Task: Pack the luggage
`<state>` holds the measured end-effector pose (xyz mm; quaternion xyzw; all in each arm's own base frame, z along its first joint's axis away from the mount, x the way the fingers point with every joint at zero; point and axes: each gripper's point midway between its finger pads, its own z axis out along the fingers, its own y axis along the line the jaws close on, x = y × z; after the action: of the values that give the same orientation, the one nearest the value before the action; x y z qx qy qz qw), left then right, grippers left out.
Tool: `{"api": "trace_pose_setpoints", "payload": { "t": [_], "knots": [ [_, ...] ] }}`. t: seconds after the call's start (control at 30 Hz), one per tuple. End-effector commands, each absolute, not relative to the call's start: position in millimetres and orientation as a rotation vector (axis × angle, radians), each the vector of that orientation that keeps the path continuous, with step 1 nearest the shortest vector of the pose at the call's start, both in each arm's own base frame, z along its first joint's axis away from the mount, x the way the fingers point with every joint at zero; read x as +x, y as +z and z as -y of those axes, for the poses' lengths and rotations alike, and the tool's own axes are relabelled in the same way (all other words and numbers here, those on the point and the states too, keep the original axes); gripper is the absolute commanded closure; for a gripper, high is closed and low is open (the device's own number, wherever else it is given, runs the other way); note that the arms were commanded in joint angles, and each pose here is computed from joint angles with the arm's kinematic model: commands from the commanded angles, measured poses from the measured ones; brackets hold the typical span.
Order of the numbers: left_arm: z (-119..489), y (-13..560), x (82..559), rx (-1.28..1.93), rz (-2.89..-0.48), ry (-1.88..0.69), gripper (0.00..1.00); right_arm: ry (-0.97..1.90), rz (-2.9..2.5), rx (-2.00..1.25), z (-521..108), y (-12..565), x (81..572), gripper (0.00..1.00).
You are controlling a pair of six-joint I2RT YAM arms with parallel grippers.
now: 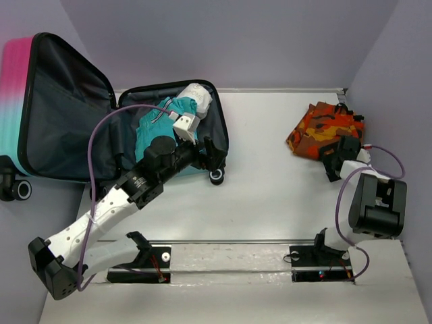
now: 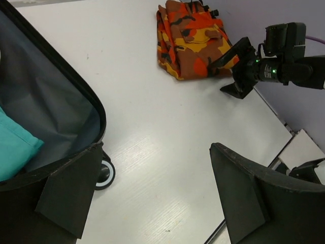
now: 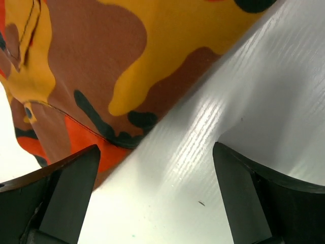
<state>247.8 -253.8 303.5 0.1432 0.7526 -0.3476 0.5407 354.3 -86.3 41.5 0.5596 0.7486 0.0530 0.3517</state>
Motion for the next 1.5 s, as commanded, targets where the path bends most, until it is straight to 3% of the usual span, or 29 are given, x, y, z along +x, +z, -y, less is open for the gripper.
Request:
{"api": "trace_pose_setpoints", "payload": {
  "t": [0.0,0.13,0.27,0.33,0.37,0.5,1.03,1.1,1.13,1.17,1.2,1.23,1.27,1.3,1.37,1.47],
  "knots": [
    [269,301,251,0.380,-1.744,-0.858,0.01,0.131,-1.902,1.612,99,12,351,0.08],
    [277,292,255,0.391,-1.760,-0.859,0.01,0.141,-1.899,1.611,102,13,366,0.14],
    [276,286,258,0.384,-1.779,-0.841,0.01,0.184,-1.921,1.620,100,10,383,0.35],
    [275,287,259,0.377,-1.776,-0.828,0.01,0.215,-1.926,1.625,97,8,389,0.50],
    [274,287,259,0.377,-1.774,-0.827,0.01,0.233,-1.934,1.619,95,8,390,0.68],
    [277,286,259,0.380,-1.785,-0.831,0.01,0.306,-1.980,1.571,75,3,387,0.91],
    [333,269,255,0.330,-1.920,-0.929,0.01,0.606,-2.330,0.930,-109,40,376,0.93],
    [342,264,274,0.290,-1.927,-0.880,0.01,0.610,-2.345,0.880,-121,44,364,0.90],
    [344,262,283,0.284,-1.929,-0.839,0.01,0.582,-2.365,0.890,-119,35,349,0.80],
    [350,262,288,0.291,-1.932,-0.832,0.01,0.584,-2.361,0.888,-118,36,343,0.80],
    [359,261,305,0.275,-1.935,-0.798,0.01,0.528,-2.321,0.865,-107,46,341,0.56],
    [365,258,314,0.280,-1.945,-0.791,0.01,0.490,-2.317,0.858,-101,48,336,0.43],
    [371,255,321,0.285,-1.959,-0.786,0.01,0.417,-2.301,0.857,-87,50,334,0.23],
    [377,250,328,0.285,-1.972,-0.789,0.01,0.402,-2.295,0.858,-81,53,332,0.16],
    [393,232,352,0.282,-2.024,-0.791,0.01,0.405,-2.270,0.875,-63,62,329,0.05],
    [399,215,390,0.246,-2.072,-0.763,0.01,0.404,-2.265,0.870,-55,67,323,0.00]
  ]
}}
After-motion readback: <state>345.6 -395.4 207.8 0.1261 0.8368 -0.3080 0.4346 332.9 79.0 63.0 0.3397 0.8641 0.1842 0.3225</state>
